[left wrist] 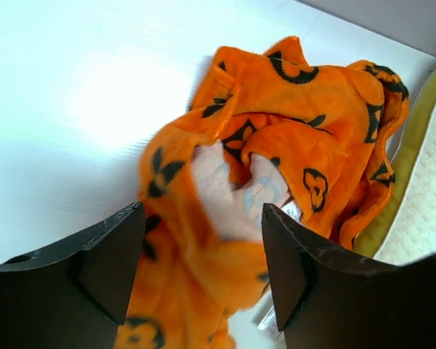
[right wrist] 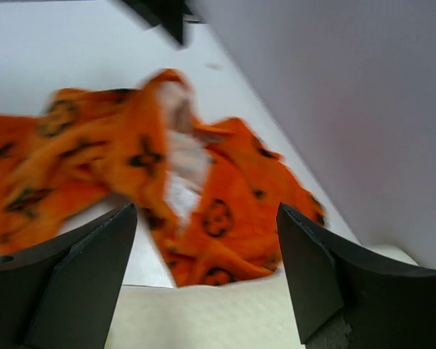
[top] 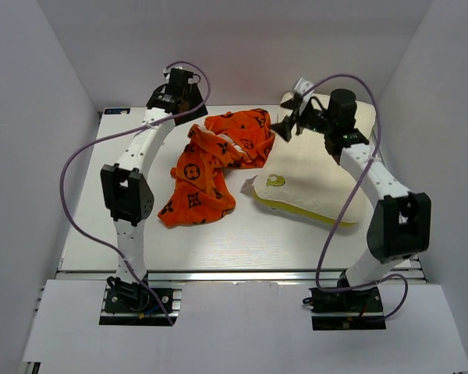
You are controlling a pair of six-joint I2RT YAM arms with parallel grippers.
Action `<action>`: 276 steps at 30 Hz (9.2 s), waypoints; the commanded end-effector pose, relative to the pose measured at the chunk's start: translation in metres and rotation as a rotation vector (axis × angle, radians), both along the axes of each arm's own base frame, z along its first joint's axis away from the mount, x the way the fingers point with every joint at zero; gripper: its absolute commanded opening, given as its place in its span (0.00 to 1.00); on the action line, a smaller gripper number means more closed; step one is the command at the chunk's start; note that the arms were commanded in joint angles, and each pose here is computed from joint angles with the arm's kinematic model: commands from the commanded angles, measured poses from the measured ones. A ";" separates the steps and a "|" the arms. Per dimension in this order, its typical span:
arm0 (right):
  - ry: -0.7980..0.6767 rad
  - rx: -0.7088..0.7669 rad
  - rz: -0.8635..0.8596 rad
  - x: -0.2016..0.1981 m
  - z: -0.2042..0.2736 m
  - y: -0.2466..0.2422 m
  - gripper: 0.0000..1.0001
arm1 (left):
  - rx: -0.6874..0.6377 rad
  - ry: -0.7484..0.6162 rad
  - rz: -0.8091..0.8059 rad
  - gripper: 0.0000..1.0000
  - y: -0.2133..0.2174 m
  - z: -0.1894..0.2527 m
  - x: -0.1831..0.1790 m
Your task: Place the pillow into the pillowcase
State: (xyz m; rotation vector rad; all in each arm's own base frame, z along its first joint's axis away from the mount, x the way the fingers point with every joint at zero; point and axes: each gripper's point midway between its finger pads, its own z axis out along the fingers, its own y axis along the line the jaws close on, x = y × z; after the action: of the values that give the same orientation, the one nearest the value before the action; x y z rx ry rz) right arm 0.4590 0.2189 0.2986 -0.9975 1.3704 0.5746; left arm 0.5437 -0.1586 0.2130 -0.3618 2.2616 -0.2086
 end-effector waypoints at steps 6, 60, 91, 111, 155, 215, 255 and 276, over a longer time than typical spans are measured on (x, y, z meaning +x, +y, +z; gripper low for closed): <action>0.135 -0.169 0.291 -0.087 -0.087 0.079 0.72 | -0.012 -0.006 -0.088 0.65 0.027 0.052 -0.141; 0.328 -0.522 0.358 -0.072 -0.195 0.102 0.00 | 0.150 0.427 0.188 0.00 0.091 -0.126 -0.226; 0.318 -0.570 0.787 -0.328 -0.198 0.045 0.00 | -0.012 0.048 0.514 0.60 0.234 0.038 -0.220; 0.183 -0.580 0.607 -0.314 -0.179 0.043 0.62 | -0.089 0.101 -0.158 0.67 -0.024 0.011 -0.171; -0.080 -0.499 0.379 -0.144 -0.080 -0.055 0.90 | -0.160 0.175 -0.299 0.01 -0.070 -0.023 -0.162; 0.195 -0.276 0.106 -0.102 -0.064 0.079 0.00 | -0.338 0.047 -0.263 0.03 -0.037 0.044 -0.161; 0.169 -0.025 0.190 -0.018 -0.073 0.221 0.00 | -0.439 0.084 -0.341 0.12 -0.049 0.061 -0.149; -0.076 -0.348 0.486 -0.147 -0.060 0.037 0.85 | -0.297 0.199 -0.212 0.64 -0.016 0.048 -0.212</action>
State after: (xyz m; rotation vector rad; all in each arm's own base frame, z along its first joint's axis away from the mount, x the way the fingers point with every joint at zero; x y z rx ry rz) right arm 0.3728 0.2616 0.2719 -1.3653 1.3577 0.6772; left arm 0.4125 -0.1485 0.2907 -0.3675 2.3122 -0.6357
